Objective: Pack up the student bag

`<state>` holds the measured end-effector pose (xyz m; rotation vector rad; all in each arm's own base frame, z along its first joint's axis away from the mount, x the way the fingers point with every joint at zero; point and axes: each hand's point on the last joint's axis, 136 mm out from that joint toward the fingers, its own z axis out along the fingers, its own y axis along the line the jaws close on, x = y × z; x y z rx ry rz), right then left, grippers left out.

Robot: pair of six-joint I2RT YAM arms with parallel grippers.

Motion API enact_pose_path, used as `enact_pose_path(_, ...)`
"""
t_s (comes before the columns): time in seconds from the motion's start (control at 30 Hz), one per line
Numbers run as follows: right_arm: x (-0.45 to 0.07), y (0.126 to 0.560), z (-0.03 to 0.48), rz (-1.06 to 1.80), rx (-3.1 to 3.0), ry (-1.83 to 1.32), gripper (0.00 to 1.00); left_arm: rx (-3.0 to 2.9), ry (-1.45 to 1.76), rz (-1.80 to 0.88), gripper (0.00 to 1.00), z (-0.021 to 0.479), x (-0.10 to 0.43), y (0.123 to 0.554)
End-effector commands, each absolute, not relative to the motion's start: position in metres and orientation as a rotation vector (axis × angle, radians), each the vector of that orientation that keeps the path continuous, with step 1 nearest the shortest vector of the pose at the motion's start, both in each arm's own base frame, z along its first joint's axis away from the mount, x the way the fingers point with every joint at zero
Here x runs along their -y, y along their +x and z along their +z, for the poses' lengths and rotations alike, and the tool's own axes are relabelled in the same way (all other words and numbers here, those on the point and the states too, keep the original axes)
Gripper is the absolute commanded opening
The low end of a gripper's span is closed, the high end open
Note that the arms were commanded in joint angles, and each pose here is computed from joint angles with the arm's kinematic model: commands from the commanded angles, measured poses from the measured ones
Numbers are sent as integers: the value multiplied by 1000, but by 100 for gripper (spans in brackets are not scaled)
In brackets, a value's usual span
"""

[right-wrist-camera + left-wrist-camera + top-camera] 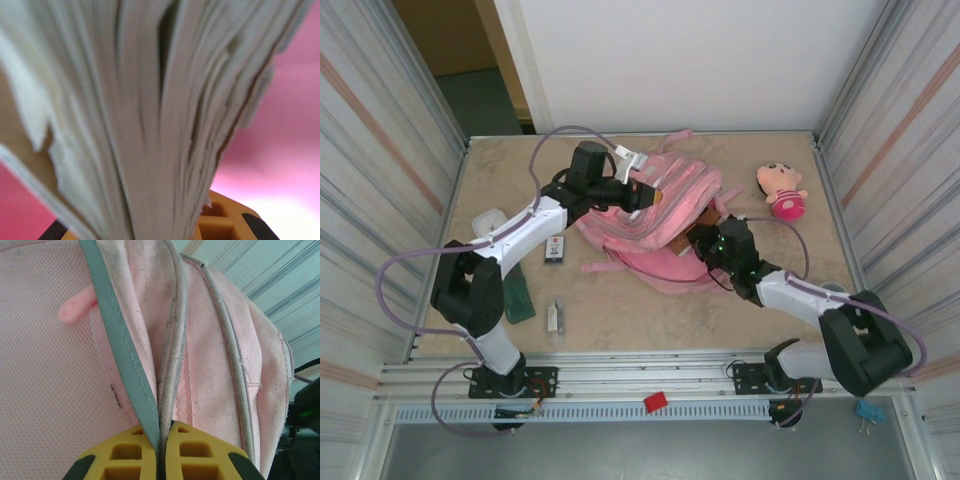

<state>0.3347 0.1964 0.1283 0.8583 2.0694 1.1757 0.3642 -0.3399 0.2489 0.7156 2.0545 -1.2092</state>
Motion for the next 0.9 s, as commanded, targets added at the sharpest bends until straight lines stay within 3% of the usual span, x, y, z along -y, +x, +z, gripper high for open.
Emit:
enact_pose_path(0.0,-216,366,193,1348,-1844,746,0,-1772,826,-1315,0,321,355,363)
enact_pose_path(0.43,-255,401,166,1427,-1919,703,0,-1712,891,-1348,0,339,348,360)
enact_pose_path(0.67,-260,410,116,1342,-2062,811,11,-1725,867,-1345,0,336,339,366)
enact_pose_path(0.87,-243,403,101,1193,-2173,859,47,-1759,852,-1250,0,329,332,371)
